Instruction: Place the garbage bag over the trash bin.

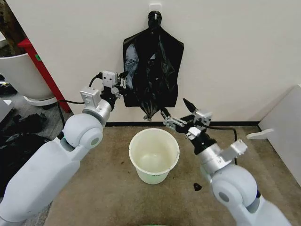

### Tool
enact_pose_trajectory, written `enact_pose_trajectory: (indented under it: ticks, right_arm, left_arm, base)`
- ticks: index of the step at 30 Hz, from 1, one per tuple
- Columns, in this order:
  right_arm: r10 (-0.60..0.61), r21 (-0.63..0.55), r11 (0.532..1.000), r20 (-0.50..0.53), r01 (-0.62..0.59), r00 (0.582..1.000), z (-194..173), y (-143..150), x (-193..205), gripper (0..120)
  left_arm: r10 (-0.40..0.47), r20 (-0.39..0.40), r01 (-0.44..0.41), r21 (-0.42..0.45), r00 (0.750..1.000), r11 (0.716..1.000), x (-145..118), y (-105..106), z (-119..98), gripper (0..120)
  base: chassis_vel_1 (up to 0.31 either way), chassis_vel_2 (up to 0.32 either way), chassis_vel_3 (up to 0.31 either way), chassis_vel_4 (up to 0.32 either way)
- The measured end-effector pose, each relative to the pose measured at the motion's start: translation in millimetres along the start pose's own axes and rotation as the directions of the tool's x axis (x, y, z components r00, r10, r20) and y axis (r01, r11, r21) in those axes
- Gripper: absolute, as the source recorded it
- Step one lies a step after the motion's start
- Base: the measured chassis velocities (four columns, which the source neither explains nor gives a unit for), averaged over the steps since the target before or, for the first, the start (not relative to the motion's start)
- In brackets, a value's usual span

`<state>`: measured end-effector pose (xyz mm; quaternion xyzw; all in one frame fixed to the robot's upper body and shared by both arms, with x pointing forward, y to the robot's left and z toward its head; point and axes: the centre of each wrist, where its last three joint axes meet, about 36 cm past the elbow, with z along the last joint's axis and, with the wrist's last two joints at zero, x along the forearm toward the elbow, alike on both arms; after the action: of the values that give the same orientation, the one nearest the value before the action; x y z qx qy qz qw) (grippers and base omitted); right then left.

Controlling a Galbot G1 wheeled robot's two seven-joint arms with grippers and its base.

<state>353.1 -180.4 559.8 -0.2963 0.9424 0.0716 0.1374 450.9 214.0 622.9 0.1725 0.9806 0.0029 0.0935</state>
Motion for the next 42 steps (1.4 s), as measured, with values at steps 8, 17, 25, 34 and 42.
enact_pose_trajectory:
  ticks: [8,17,25,34,42]
  right_arm:
    - [-0.064,0.128,0.99,-0.016,0.065,0.998,-10,0,-40,100]
    - [-0.009,0.163,0.986,-0.108,0.026,0.994,-9,7,-95,100]
    - [0.045,0.209,0.978,-0.166,-0.009,0.985,-6,18,-110,100]
    - [0.09,0.247,0.968,-0.168,-0.046,0.982,-6,12,-124,98]
    - [0.131,0.26,0.962,-0.179,-0.082,0.975,2,1,-130,75]
  left_arm:
    - [-0.009,-0.002,0.009,0.029,1.0,1.0,1,3,-4,0]
    - [0.006,0.003,-0.006,0.048,1.0,0.999,9,-2,-6,0]
    - [0.016,0.001,-0.016,0.06,1.0,0.998,15,-5,-2,0]
    - [0.025,0.001,-0.025,0.064,1.0,0.998,19,-8,-2,0]
    - [0.033,0.0,-0.033,0.065,0.999,0.997,23,-9,-1,0]
  base:
    - [0.0,0.0,0.0,0.0]
    - [0.0,0.0,0.0,0.0]
    - [0.0,0.0,0.0,0.0]
    - [0.0,0.0,0.0,0.0]
    - [0.0,0.0,0.0,0.0]
